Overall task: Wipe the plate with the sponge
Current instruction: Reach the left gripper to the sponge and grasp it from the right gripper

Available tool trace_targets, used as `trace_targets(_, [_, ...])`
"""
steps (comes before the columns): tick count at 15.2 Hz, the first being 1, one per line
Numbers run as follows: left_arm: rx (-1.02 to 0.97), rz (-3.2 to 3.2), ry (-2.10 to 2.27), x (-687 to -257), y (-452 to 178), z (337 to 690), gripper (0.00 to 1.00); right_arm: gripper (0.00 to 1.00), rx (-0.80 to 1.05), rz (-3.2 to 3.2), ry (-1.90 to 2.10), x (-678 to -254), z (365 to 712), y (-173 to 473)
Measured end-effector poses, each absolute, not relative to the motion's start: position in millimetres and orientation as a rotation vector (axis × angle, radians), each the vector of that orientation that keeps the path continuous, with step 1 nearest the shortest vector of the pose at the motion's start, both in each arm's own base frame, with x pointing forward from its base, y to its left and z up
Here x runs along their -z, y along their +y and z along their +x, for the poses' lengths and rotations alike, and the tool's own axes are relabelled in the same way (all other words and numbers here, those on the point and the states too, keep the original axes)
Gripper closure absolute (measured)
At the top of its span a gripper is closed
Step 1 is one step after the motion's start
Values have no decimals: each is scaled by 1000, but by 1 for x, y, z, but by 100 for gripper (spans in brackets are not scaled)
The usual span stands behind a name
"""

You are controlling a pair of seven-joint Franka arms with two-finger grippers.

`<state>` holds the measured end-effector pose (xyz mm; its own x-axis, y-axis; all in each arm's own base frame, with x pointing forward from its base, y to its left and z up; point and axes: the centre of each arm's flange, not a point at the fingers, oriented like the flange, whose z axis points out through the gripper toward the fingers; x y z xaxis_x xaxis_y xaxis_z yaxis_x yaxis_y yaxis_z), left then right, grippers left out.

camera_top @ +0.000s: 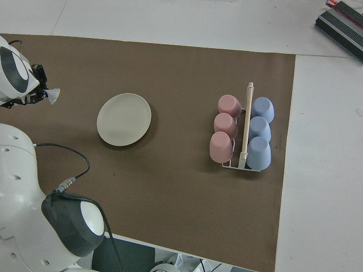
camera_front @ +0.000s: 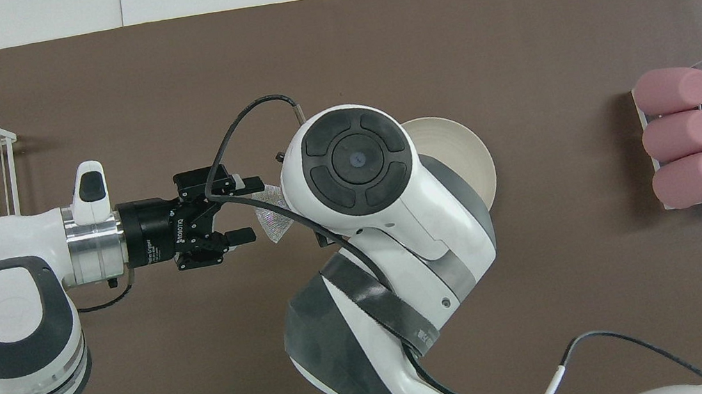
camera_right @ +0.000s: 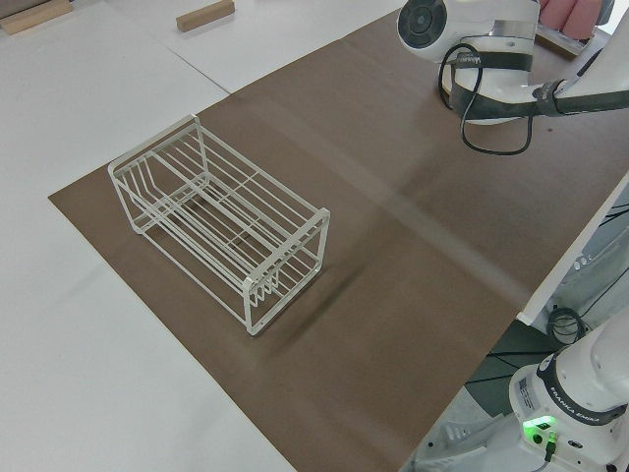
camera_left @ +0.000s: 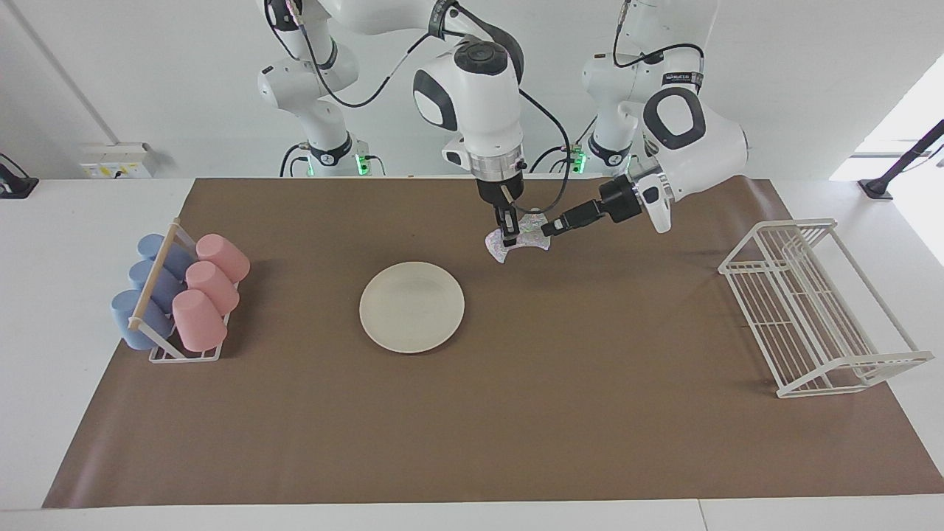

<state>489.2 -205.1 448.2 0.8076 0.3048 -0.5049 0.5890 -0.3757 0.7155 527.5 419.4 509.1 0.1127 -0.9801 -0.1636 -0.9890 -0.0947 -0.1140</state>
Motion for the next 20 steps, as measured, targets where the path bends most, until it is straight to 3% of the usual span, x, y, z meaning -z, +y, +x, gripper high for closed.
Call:
trace_targets(3, [375, 1973, 681, -449, -210, 487, 7, 89, -67, -2189, 1971, -509, 528, 419])
trace_targets(4, [379, 1971, 688, -449, -210, 487, 13, 89, -67, -2189, 1971, -509, 528, 419])
trace_targets(9, [384, 1967, 692, -450, -212, 487, 74, 89, -67, -2190, 1974, -508, 528, 419])
trace_targets(11, [390, 1967, 690, -451, -215, 486, 90, 89, -67, -2192, 1976, -507, 528, 418])
trace_targets(15, [405, 1962, 708, -451, -217, 486, 94, 88, -65, -2206, 1973, -506, 528, 417])
trace_targets(19, [408, 1959, 716, -451, -217, 486, 94, 53, -50, -2237, 1937, -507, 533, 409])
trace_targets(20, [409, 1958, 717, -451, -216, 486, 94, 39, -45, -2254, 1918, -507, 535, 406])
